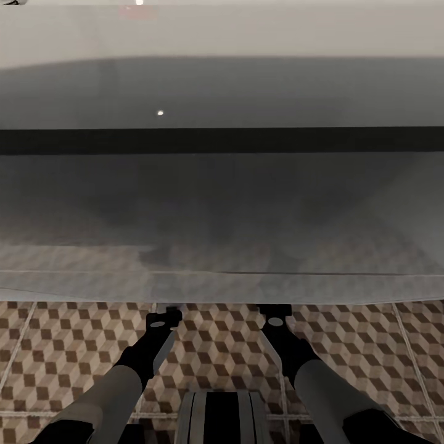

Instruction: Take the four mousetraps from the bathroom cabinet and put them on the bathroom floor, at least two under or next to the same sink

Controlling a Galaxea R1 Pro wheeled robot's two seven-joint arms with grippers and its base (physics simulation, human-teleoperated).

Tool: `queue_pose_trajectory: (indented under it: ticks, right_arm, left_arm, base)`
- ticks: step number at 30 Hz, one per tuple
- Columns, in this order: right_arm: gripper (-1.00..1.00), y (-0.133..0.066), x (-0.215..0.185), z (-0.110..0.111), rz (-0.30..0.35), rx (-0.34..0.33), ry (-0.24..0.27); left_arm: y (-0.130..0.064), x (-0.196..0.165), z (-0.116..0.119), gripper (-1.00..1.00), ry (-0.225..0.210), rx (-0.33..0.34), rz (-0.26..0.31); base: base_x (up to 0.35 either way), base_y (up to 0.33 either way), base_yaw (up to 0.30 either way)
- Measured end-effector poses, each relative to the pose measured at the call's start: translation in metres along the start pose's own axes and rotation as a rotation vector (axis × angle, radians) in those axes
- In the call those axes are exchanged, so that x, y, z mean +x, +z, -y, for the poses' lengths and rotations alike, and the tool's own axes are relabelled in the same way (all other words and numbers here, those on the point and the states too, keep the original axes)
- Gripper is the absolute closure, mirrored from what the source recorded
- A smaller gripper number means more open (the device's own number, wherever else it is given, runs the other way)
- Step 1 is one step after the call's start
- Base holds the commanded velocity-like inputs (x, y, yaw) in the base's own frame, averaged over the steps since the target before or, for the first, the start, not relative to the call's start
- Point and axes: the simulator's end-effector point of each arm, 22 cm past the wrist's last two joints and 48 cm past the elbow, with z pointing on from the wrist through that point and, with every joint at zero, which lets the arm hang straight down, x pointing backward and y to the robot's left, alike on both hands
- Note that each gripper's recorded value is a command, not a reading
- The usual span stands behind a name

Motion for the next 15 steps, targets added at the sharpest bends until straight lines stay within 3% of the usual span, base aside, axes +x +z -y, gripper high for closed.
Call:
queue_pose_trajectory:
  ticks: [15]
  right_arm:
    - [1.0, 0.0001, 0.0, 0.0004, 0.004, 0.0, 0.006]
  left_arm:
    - [0.0, 0.0002, 0.0001, 1.0, 0.0, 0.001, -0.001]
  base:
    - [0.0, 0.0, 0.0]
